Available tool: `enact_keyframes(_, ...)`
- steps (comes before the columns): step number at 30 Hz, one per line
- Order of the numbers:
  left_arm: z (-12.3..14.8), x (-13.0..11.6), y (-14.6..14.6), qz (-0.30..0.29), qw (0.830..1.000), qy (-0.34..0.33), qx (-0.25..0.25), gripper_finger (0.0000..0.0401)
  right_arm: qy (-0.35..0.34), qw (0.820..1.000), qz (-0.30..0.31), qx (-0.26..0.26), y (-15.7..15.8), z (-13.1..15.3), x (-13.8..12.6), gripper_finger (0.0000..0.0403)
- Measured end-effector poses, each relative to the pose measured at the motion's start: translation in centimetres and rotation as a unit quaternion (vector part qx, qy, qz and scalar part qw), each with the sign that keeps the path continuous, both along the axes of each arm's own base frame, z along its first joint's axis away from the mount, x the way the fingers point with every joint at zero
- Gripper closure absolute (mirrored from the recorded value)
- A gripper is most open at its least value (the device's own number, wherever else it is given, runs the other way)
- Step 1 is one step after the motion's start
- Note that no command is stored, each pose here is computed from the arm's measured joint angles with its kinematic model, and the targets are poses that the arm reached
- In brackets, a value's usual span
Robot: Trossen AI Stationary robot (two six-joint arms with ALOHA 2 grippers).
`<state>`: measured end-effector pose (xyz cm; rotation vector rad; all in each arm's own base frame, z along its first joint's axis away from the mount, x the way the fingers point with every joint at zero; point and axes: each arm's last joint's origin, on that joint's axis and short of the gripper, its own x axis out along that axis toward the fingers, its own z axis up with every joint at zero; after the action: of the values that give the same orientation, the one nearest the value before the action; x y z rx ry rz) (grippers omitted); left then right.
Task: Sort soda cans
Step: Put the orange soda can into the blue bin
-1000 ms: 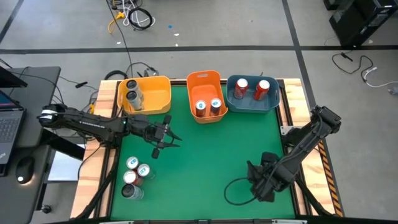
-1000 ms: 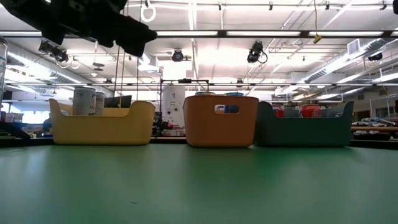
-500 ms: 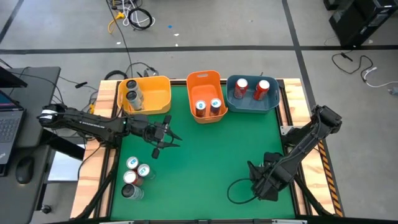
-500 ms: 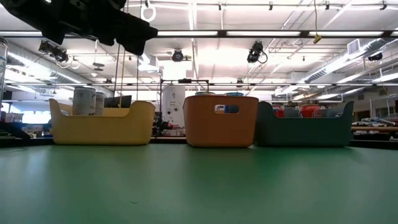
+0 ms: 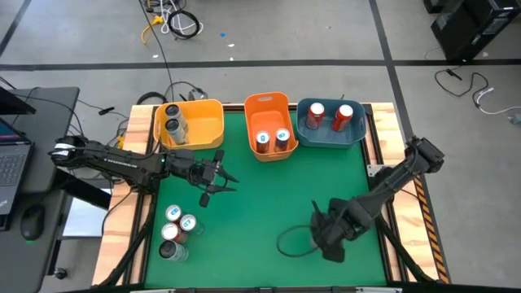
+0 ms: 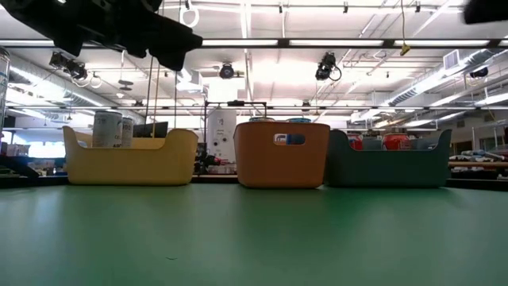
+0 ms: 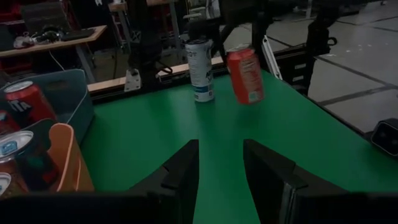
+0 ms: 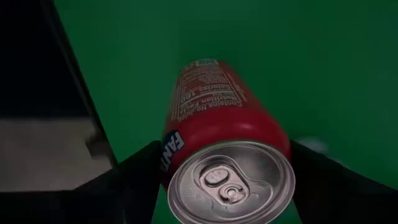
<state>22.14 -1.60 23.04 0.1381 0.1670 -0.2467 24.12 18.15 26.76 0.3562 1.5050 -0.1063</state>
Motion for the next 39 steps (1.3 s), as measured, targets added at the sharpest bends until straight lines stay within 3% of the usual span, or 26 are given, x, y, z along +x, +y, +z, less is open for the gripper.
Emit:
enact_keyframes(5,0.0,0.0,0.0,0.007,1.000,0.000,0.001,0.0270,-0.056,0.995,-0.057,-0.051,-4.1,3.1,2.8,0.0119)
enact_keyframes(12,0.0,0.0,0.0,0.009,1.000,0.000,0.002,0.0270,0.006,0.976,-0.167,-0.142,-13.7,6.8,3.7,0.0120)
enact_keyframes(22,0.0,0.0,0.1,0.009,1.000,-0.004,0.014,0.0270,0.042,0.952,-0.263,-0.150,-26.0,6.9,2.5,0.0119)
enact_keyframes(31,0.0,0.0,0.1,0.009,1.000,-0.003,0.015,0.0270,0.066,0.937,-0.305,-0.155,-32.3,6.9,-0.3,0.0119)
enact_keyframes(39,0.0,0.0,0.1,0.009,1.000,-0.003,0.015,0.0270,0.097,0.925,-0.331,-0.162,-35.1,6.1,-2.3,0.0119)
